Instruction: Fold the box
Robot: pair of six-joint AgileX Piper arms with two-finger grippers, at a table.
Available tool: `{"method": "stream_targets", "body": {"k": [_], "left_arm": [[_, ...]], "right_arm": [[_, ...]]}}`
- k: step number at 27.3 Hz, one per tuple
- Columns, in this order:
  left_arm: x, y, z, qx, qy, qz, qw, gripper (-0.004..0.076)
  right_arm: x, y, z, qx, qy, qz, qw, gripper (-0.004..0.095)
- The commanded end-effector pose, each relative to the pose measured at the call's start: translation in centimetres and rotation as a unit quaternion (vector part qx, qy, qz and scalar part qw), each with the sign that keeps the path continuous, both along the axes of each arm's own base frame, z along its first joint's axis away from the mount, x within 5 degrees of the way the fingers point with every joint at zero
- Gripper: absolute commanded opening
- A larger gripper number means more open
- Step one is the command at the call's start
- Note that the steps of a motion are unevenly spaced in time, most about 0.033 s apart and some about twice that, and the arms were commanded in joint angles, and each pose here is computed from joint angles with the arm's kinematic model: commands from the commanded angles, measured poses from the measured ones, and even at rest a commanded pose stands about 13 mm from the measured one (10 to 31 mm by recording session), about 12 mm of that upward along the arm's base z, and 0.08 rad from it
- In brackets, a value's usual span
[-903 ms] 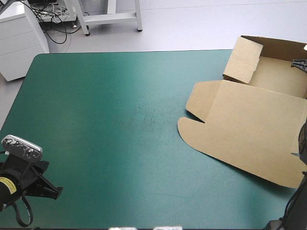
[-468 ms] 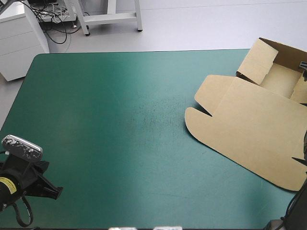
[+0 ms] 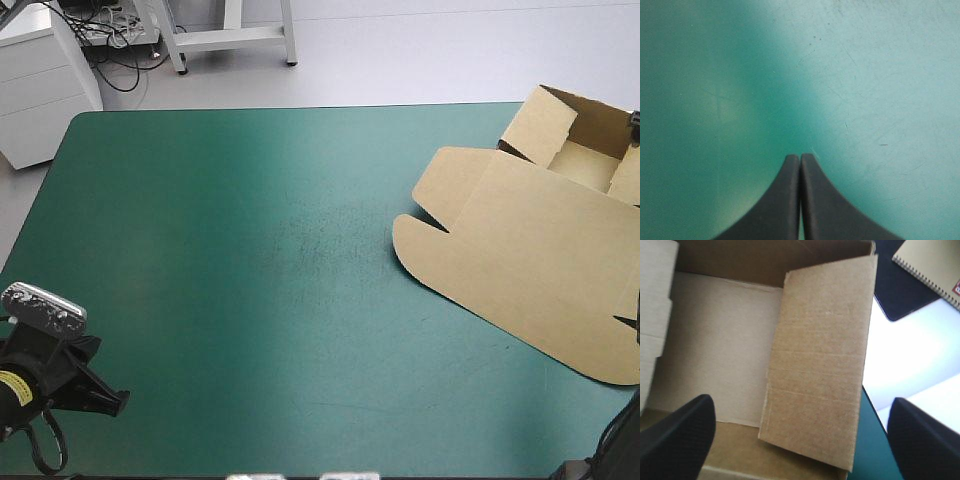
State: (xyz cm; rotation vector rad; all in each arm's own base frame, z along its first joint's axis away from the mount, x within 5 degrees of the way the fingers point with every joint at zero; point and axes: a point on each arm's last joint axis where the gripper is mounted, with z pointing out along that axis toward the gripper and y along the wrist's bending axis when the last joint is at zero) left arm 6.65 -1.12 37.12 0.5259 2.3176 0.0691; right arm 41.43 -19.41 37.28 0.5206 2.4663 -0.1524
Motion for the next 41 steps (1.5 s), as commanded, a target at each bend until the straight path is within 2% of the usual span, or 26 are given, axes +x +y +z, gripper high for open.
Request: {"method": "stream_targets", "body": {"k": [1, 3, 5, 6, 8, 13, 19, 21, 28, 32, 36, 41], "left_arm": [[-0.1, 0.1, 0.5, 0.001, 0.001, 0.005, 1.0, -0.0032], [-0.1, 0.1, 0.5, 0.001, 0.003, 0.005, 1.0, -0.0032], [-0.1, 0.1, 0.5, 0.001, 0.002, 0.005, 1.0, -0.0032], [-0.1, 0.1, 0.5, 0.0, 0.001, 0.005, 1.0, -0.0032], [0.0, 0.1, 0.6, -0.002, -0.003, 0.005, 1.0, -0.0032], [0.2, -0.1, 0.6, -0.013, -0.017, 0.001, 1.0, -0.0032], [0.6, -0.6, -0.6, -0.029, -0.004, 0.0, 1.0, -0.0032], [0.7, -0.7, -1.1, -0.034, -0.009, -0.003, 0.999, -0.0032], [0.9, -1.0, -3.0, -0.044, -0.003, -0.009, 0.999, -0.0032], [0.7, -1.4, -4.2, -0.057, 0.022, -0.015, 0.998, -0.0032], [0.4, -1.4, -5.3, -0.076, 0.003, -0.021, 0.997, -0.0032], [-0.2, -1.3, -7.4, -0.076, 0.016, -0.021, 0.997, -0.0032]], "right_arm": [[-3.6, 2.0, 7.0, -0.032, -0.082, 0.034, 0.996, 0.0595], [-4.4, 3.0, 8.4, -0.018, -0.108, 0.046, 0.993, 0.0329], [-5.0, 4.1, 9.7, 0.011, -0.139, 0.066, 0.988, 0.0022], [-5.2, 4.7, 10.2, 0.024, -0.152, 0.08, 0.985, -0.0017], [-5.7, 6.3, 11.4, 0.036, -0.176, 0.116, 0.977, -0.0003], [-6.8, 11.3, 13.6, 0.02, -0.194, 0.188, 0.963, -0.0004], [-9.1, 18.0, 12.2, -0.009, -0.138, 0.3, 0.944, -0.0004], [-10.5, 19.8, 11.1, -0.006, -0.114, 0.333, 0.936, -0.0004], [-15.4, 23.3, 7.5, 0.026, -0.097, 0.378, 0.92, -0.0004], [-18.7, 24.0, 4.8, 0.027, -0.088, 0.401, 0.912, -0.0004], [-23.8, 23.6, 0.2, 0.031, -0.078, 0.395, 0.915, -0.0004], [-29.2, 22.9, -4.1, 0.015, -0.109, 0.387, 0.915, -0.0004]]}}
